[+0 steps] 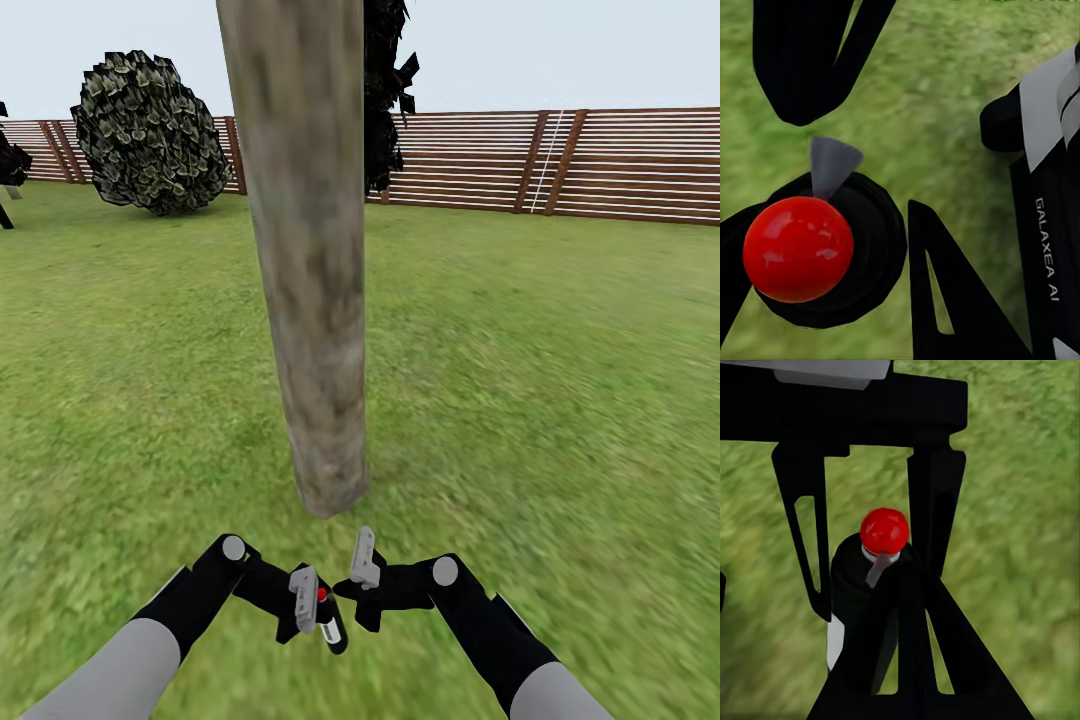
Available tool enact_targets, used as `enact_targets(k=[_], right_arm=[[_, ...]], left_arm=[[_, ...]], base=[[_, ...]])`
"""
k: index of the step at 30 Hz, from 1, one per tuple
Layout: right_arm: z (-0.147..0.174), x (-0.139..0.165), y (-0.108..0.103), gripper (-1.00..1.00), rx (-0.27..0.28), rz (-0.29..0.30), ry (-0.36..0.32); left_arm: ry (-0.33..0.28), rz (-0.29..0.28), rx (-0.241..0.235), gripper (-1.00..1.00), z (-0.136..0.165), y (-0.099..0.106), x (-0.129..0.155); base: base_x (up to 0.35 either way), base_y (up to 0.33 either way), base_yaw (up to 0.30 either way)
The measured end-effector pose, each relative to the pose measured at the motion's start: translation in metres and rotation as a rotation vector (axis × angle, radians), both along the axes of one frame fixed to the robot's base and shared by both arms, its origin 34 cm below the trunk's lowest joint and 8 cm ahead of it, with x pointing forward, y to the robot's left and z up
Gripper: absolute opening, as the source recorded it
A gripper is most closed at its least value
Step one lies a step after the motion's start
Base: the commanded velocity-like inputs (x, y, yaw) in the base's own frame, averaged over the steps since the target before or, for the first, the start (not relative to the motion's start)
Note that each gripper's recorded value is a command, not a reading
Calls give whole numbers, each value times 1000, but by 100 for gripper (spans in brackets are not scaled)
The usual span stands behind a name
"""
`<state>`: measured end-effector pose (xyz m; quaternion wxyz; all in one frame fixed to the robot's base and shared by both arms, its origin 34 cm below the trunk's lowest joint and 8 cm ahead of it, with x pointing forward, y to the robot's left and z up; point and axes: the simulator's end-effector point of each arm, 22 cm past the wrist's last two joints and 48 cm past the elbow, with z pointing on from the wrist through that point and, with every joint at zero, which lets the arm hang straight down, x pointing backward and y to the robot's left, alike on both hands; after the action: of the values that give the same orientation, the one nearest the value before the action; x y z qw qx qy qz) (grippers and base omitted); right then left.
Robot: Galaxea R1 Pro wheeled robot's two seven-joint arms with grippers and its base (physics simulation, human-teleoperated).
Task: In the garden, pick up the pesticide atomizer on the floor and spray pesticide onto both trees until each tree trunk is fully covered.
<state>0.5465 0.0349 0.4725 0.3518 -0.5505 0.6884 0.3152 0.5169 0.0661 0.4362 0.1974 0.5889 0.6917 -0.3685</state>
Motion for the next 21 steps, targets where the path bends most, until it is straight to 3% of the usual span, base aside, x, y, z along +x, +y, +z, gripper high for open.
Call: enact_targets(k=[21], right_arm=[[0,0,0,-100,-1,0,1]], left_arm=[[1,-5,-13,-100,2,-9,-1]], base=[[0,0,0]])
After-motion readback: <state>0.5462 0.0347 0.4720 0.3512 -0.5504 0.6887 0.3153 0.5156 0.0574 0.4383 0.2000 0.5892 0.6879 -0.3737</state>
